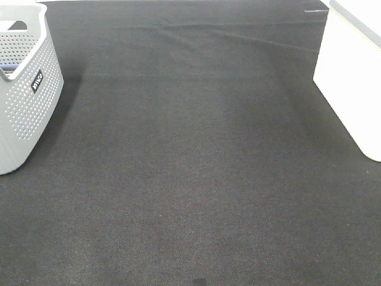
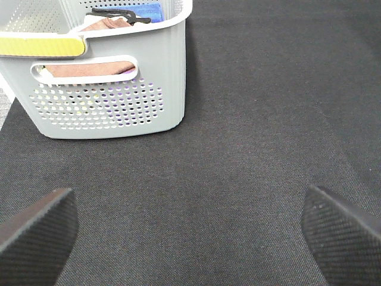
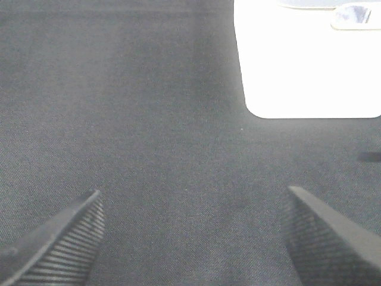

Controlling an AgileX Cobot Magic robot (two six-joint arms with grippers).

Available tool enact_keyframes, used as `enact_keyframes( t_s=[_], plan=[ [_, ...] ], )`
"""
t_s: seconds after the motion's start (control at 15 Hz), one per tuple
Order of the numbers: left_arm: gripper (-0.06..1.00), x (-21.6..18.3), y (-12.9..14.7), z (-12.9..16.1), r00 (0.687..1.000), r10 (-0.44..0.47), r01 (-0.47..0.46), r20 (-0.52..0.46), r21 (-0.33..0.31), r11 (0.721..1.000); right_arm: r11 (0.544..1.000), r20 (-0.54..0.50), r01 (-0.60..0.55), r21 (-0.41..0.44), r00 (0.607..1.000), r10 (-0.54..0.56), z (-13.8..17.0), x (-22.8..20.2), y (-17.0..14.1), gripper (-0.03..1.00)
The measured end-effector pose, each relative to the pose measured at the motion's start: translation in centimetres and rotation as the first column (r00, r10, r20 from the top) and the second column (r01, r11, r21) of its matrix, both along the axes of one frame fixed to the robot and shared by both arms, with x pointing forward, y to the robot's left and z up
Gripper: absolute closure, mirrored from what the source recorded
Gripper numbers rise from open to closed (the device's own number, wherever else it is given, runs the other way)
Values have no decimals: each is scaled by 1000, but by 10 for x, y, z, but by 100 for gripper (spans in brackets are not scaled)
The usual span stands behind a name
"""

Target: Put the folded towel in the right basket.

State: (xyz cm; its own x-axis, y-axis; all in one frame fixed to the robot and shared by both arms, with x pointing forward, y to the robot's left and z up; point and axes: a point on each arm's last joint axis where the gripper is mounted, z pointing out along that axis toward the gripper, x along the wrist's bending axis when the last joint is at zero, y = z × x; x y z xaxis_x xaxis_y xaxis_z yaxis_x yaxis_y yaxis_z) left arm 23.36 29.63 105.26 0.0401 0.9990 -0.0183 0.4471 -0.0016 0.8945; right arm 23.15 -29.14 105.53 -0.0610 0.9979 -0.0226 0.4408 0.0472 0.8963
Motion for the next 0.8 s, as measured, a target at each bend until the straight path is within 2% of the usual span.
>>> enact_keyframes(
  t_s=[0.8],
  plan=[
    [-2,0,0,0,1000,0,0,0,0,1000,1000,1,0,0,1000,0,0,0,0,20]
  ],
)
